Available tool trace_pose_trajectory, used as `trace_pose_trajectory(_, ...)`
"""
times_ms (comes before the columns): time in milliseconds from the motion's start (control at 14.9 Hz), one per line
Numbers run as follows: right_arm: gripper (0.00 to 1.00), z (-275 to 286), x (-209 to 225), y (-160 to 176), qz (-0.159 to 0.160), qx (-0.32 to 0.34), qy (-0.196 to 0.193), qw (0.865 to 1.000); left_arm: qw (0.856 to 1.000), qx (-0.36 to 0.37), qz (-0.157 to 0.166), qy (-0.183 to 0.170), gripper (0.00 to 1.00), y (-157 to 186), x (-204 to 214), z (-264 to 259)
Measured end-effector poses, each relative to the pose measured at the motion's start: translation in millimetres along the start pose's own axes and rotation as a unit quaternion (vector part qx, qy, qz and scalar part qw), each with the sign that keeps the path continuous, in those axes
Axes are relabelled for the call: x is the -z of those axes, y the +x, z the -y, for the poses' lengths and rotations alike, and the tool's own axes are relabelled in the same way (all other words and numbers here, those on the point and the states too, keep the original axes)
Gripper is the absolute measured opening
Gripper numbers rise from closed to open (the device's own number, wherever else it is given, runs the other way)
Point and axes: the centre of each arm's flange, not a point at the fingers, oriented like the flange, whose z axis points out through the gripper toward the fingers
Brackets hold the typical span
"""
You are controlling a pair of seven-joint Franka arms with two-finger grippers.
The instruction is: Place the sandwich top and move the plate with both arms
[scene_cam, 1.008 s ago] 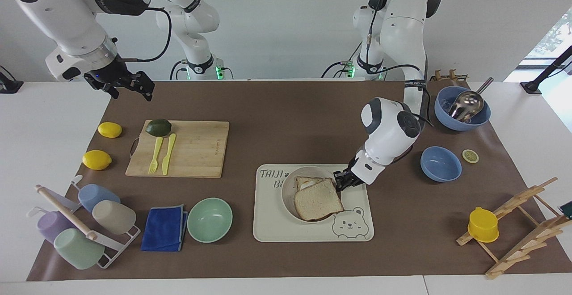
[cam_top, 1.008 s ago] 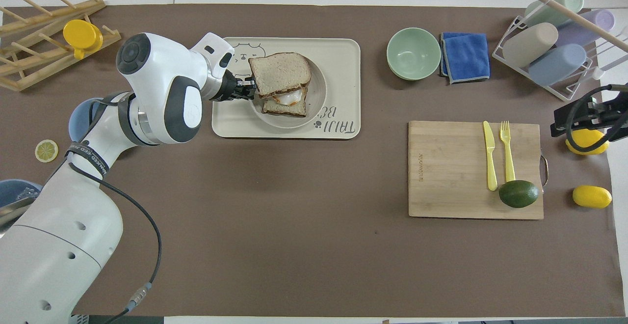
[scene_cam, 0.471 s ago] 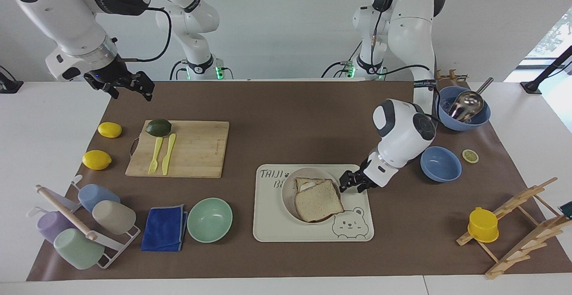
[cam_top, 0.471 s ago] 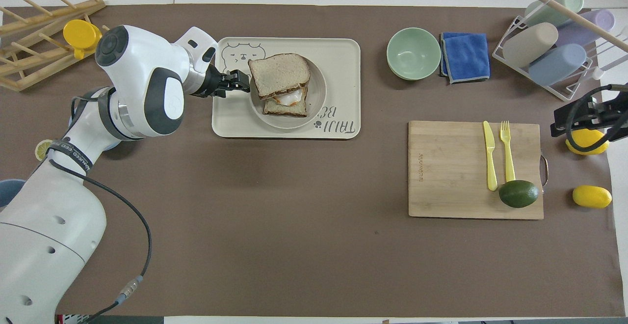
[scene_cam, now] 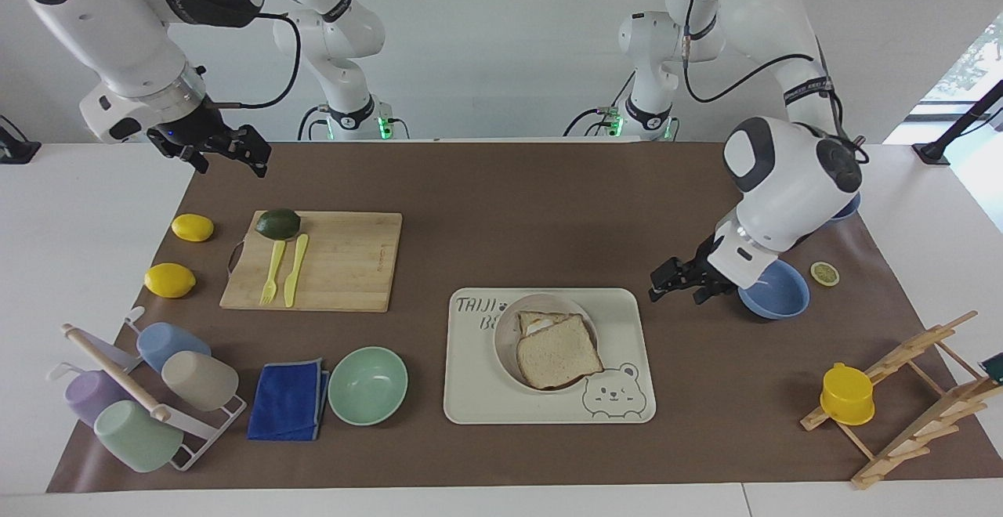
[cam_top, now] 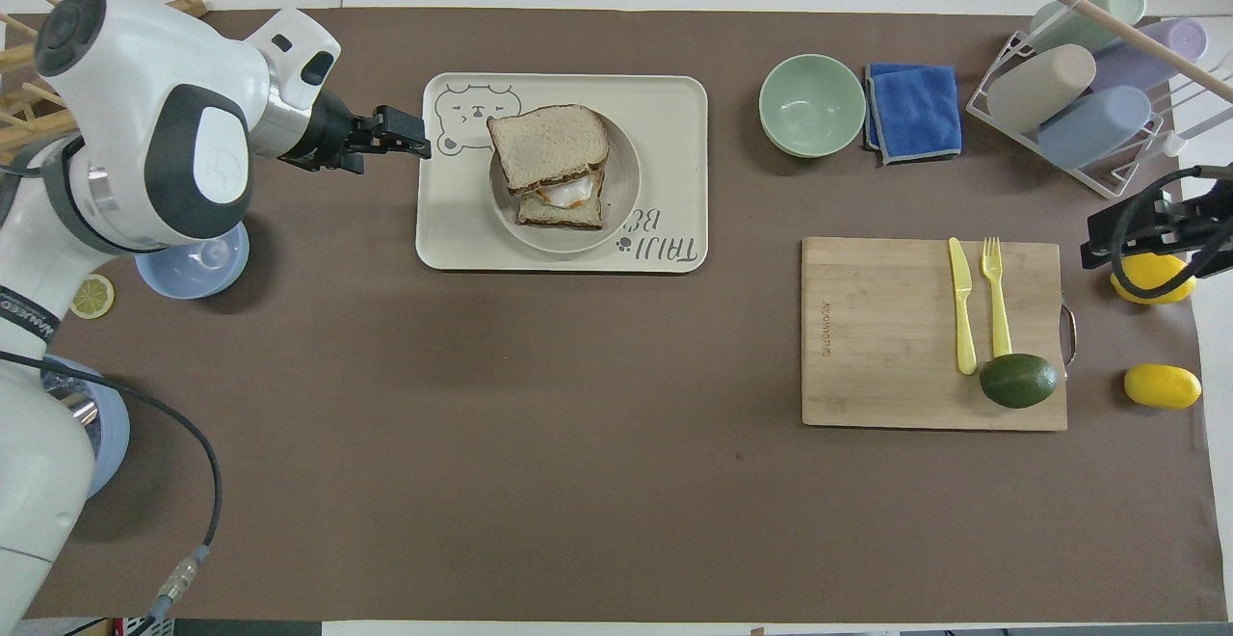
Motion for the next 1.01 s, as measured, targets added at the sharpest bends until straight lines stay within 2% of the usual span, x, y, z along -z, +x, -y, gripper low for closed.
trace_pose_trajectory(202,1.0,0,0,0,0.0,0.0,0.0,1.0,0.999,-0.007,-0.009,0.045,1.0,-25,69,16)
trace_pose_trajectory(471,1.0,0,0,0,0.0,0.0,0.0,1.0,0.998,0.003,-0.019,0.064,1.0,-68,152,33)
trace_pose_trajectory(739,1.0,0,0,0,0.0,0.0,0.0,1.0,0.995,0.008,0.011,0.103,1.0,-119,204,44)
trace_pose_trajectory(1008,1.0,0,0,0,0.0,0.0,0.0,1.0,0.991,0.015,0.047,0.123,1.0,-159,230,47)
